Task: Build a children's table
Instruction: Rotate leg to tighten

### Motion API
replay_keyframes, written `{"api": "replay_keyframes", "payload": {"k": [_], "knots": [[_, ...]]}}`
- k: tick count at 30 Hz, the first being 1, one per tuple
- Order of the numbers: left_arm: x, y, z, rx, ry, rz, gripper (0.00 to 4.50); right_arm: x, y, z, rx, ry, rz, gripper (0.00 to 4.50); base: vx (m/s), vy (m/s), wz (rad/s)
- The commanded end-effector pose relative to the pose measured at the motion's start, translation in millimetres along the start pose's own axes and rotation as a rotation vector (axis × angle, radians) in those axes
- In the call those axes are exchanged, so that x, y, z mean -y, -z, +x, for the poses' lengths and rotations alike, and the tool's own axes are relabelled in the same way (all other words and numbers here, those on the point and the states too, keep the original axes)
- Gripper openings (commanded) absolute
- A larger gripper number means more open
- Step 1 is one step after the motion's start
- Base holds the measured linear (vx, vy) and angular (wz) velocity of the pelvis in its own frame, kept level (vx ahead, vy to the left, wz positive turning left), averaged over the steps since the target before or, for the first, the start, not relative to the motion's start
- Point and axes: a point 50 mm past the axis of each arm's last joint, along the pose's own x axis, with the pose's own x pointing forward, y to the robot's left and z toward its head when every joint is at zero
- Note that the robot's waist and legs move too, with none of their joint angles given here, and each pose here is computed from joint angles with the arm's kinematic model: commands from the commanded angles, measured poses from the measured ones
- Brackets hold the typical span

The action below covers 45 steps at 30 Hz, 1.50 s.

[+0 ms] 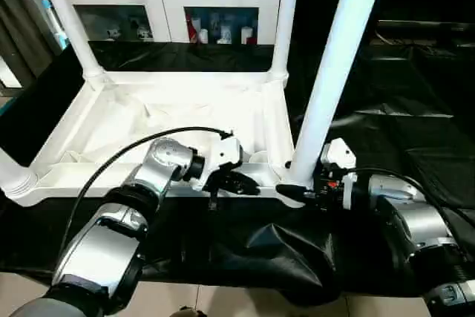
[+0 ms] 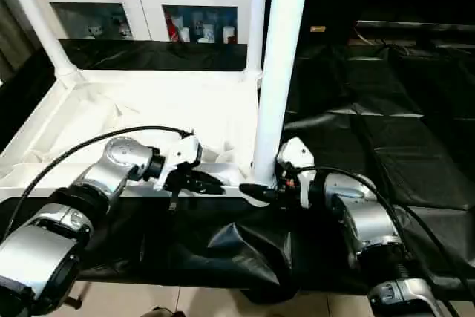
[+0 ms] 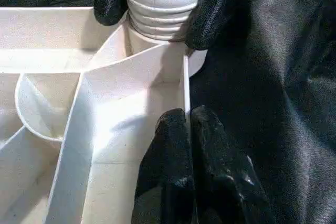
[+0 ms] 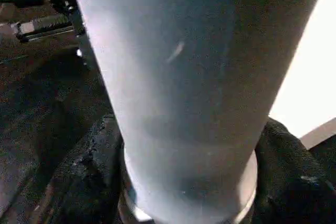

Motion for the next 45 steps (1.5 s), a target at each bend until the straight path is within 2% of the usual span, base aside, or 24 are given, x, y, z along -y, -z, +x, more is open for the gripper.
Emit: {"api": "replay_keyframes", "payload": {"k": [1, 4, 7, 10, 11, 14, 15, 16, 17, 18, 20, 21, 23, 30, 31, 33, 35, 45], "knots": [[-6.3, -4.9, 3, 0.006, -0.091, 0.006, 0.0, 6.7, 11.3, 5.2, -0.013, 0.167, 0.054, 2.74, 0.0, 0.0, 0.0], [-12.3, -4.0, 8, -0.021, -0.198, -0.028, 0.0, 14.5, 19.9, 11.4, -0.026, 0.346, 0.091, 2.73, 0.0, 0.0, 0.0], [-17.5, -12.2, 25, -0.008, -0.303, -0.051, 0.0, 20.4, 31.4, 26.4, -0.027, 0.624, 0.239, 2.72, 0.0, 0.0, 0.0], [-19.0, -16.9, 36, -0.003, -0.355, -0.074, 0.0, 19.2, 35.1, 35.5, -0.041, 0.702, 0.289, 2.72, 0.0, 0.0, 0.0], [-18.0, -21.6, 49, 0.005, -0.388, -0.091, 0.0, 15.5, 35.6, 47.2, -0.045, 0.736, 0.325, 2.72, 0.0, 0.0, 0.0], [-16.1, -26.2, 60, 0.017, -0.402, -0.087, 0.0, 10.0, 31.1, 60.0, -0.038, 0.713, 0.3, 2.72, 0.0, 0.0, 0.0], [-15.1, -27.9, 62, 0.022, -0.393, -0.079, 0.0, 6.4, 27.2, 65.2, -0.023, 0.67, 0.264, 2.72, 0.0, 0.0, 0.0], [-15.1, -27.9, 62, 0.022, -0.393, -0.079, 0.0, 6.4, 27.2, 65.2, -0.023, 0.67, 0.264, 3.07, 0.0, 0.0, 0.0], [-14.5, -30.0, 63, 0.026, -0.381, -0.062, 0.0, 2.6, 21.0, 69.6, 0.007, 0.62, 0.205, 3.28, 0.0, 0.0, 0.0], [-14.6, -30.7, 63, 0.028, -0.375, -0.054, 0.0, 1.5, 17.5, 70.5, 0.034, 0.597, 0.191, 3.42, 0.0, 0.0, 0.0], [-15.2, -29.8, 60, 0.025, -0.369, -0.046, 0.0, 2.4, 13.2, 68.4, 0.06, 0.577, 0.161, 3.48, 0.0, 0.0, 0.0], [-15.3, -29.1, 58, 0.026, -0.362, -0.035, 0.0, 4.5, 10.6, 65.2, 0.07, 0.568, 0.127, 3.77, 0.0, 0.0, 0.0], [-15.2, -27.2, 55, 0.024, -0.351, -0.034, 0.0, 6.3, 8.5, 61.7, 0.079, 0.55, 0.104, 3.86, 0.0, 0.0, 0.0], [-15.2, -27.2, 55, 0.024, -0.351, -0.034, 0.0, 6.3, 8.5, 61.7, 0.079, 0.55, 0.104, 3.86, 0.0, 0.0, 0.0], [-15.1, -25.8, 51, 0.024, -0.339, -0.023, 0.0, 8.2, 6.0, 56.9, 0.092, 0.521, 0.087, 3.86, 0.0, 0.0, 0.0], [-8.0, -13.6, 25, 0.036, -0.16, 0.001, 0.0, 9.3, 0.8, 22.2, 0.051, 0.247, -0.006, 3.86, 0.0, 0.0, 0.0], [-3.1, -8.0, 10, 0.046, -0.057, 0.004, 0.0, 6.7, -1.0, 3.8, 0.008, 0.098, -0.039, 3.86, 0.0, 0.0, 0.0], [-1.6, -3.3, -4, 0.035, -0.017, 0.009, 0.0, 7.4, -0.4, -6.8, -0.031, 0.018, -0.036, 3.86, 0.0, 0.0, 0.0]]}}
